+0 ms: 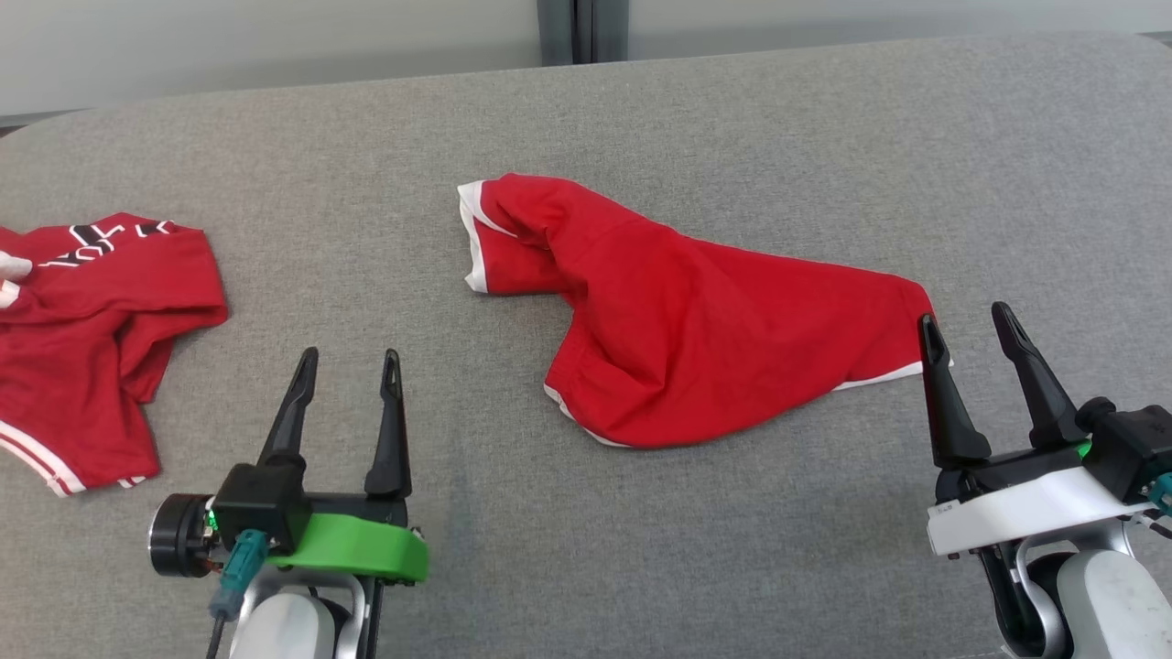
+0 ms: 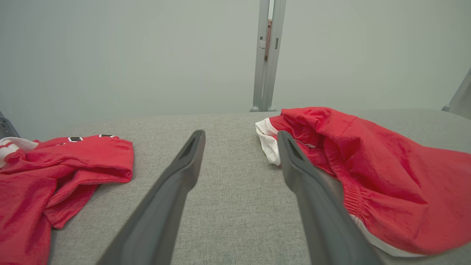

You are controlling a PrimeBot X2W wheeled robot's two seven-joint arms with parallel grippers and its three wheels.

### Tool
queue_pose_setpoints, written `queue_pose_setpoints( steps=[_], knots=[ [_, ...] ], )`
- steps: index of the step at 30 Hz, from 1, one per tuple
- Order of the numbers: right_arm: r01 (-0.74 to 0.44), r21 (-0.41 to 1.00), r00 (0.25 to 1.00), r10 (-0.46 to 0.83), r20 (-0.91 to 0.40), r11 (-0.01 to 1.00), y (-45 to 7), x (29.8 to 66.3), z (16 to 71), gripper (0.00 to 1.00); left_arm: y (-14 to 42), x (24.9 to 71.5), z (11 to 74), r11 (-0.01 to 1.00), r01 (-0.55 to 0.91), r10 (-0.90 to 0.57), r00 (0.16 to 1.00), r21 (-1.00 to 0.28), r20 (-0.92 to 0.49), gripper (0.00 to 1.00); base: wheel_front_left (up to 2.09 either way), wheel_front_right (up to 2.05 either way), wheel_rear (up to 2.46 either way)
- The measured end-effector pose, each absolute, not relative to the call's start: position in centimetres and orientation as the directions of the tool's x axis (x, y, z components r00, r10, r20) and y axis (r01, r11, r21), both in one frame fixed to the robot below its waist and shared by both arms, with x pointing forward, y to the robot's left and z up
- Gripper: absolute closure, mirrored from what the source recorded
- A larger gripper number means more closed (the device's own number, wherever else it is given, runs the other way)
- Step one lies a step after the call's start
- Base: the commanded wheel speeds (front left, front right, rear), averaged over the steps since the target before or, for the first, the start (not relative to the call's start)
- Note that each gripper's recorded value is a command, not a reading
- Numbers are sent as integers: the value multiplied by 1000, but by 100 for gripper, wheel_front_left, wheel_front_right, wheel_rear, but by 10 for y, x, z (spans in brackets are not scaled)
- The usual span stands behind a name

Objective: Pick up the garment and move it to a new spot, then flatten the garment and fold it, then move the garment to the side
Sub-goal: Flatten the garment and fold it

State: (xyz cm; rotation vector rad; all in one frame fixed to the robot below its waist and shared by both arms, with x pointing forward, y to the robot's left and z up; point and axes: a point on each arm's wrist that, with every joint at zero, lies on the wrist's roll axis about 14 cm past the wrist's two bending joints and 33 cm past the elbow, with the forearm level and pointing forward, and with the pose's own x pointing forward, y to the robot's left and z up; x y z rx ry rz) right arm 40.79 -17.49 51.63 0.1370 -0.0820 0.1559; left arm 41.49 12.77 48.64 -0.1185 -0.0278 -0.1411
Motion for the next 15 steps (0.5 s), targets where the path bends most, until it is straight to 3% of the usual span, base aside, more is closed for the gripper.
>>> queue_pose_setpoints(
  steps=[7, 15],
  knots=[
    [-168, 137, 985, 161, 61, 976, -170, 411, 506, 0, 70, 421, 480, 926, 370, -373, 927, -74, -29, 0, 0, 0, 0],
    [-156, 156, 988, 154, 23, 975, -172, 417, 490, 0, -9, 404, 430, 786, 608, -613, 741, -111, -274, 0, 0, 0, 0]
  ],
)
